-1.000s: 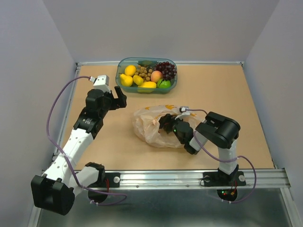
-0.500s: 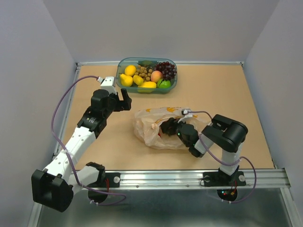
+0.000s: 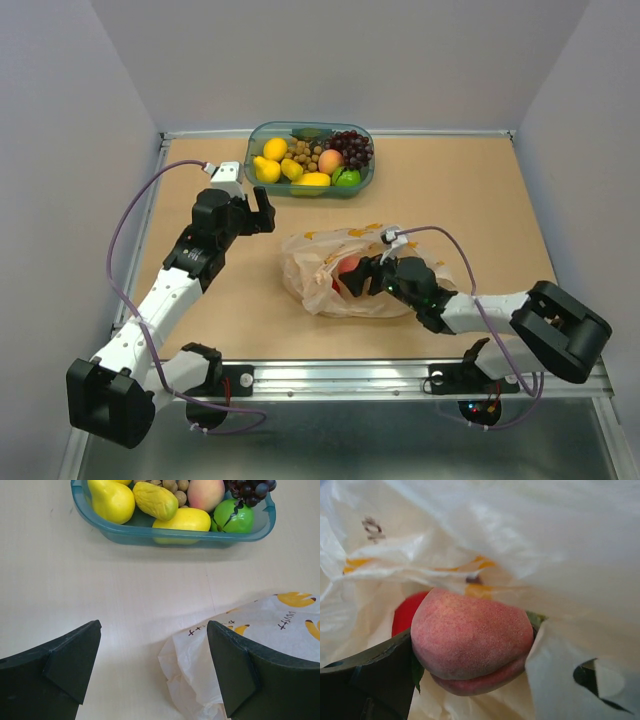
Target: Untie the knot of the plastic bag and take out the fruit
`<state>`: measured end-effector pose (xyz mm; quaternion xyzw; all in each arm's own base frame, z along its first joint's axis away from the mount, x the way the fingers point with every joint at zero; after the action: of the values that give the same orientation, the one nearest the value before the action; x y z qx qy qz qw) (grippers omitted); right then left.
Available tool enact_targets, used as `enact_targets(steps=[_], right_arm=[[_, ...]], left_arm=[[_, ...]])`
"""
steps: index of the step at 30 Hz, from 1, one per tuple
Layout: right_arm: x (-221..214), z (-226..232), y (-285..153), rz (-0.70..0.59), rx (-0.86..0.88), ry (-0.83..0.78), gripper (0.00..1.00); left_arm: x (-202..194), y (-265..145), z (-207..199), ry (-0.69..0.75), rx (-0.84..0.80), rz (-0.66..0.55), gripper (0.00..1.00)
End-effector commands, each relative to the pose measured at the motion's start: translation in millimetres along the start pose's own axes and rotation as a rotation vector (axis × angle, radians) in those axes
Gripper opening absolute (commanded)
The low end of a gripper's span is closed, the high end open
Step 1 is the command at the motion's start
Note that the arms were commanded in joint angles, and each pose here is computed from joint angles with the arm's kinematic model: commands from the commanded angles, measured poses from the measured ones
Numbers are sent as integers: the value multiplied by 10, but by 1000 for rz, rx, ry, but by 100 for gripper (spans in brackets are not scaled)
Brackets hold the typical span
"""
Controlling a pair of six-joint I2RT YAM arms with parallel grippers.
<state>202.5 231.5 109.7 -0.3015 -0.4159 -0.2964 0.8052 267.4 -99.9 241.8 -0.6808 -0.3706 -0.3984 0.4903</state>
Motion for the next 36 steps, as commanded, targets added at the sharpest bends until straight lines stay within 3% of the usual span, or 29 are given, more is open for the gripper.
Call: enact_targets(steps=[1,6,10,13,19,28,36], right_arm=[[-99,102,-183,271,34,-92,0],[242,307,-348,291,61,-116,0],[397,472,-512,430,96,-130,0],[541,565,-566,464,113,-155,0],[1324,874,-506,275,93,-241,0],[2118,1008,383,91,-76,-394,1],[2381,520,1380,41,-171,-358,1]], left_arm=[[42,-5,6,13,5,-32,98],[42,-13,13,12,12,-32,98],[38,-12,17,12,16,-29,98],[50,-19,18,10,18,-34,98],[59,-33,34,7,34,-39,98],[90,-60,57,7,57,-55,98],[130,-95,71,7,66,-74,98]])
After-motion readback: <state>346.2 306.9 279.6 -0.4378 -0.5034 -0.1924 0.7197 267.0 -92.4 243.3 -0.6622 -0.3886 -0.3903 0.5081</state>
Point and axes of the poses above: each gripper's point midway between its finger pads, its own y axis out along the fingers, its own z axis along the line the jaws close on, x = y × z, the point moved 7 cm from there along -y, back along the fingers, and after that the axes turned 2 degrees about y, right-handed, at the moved point
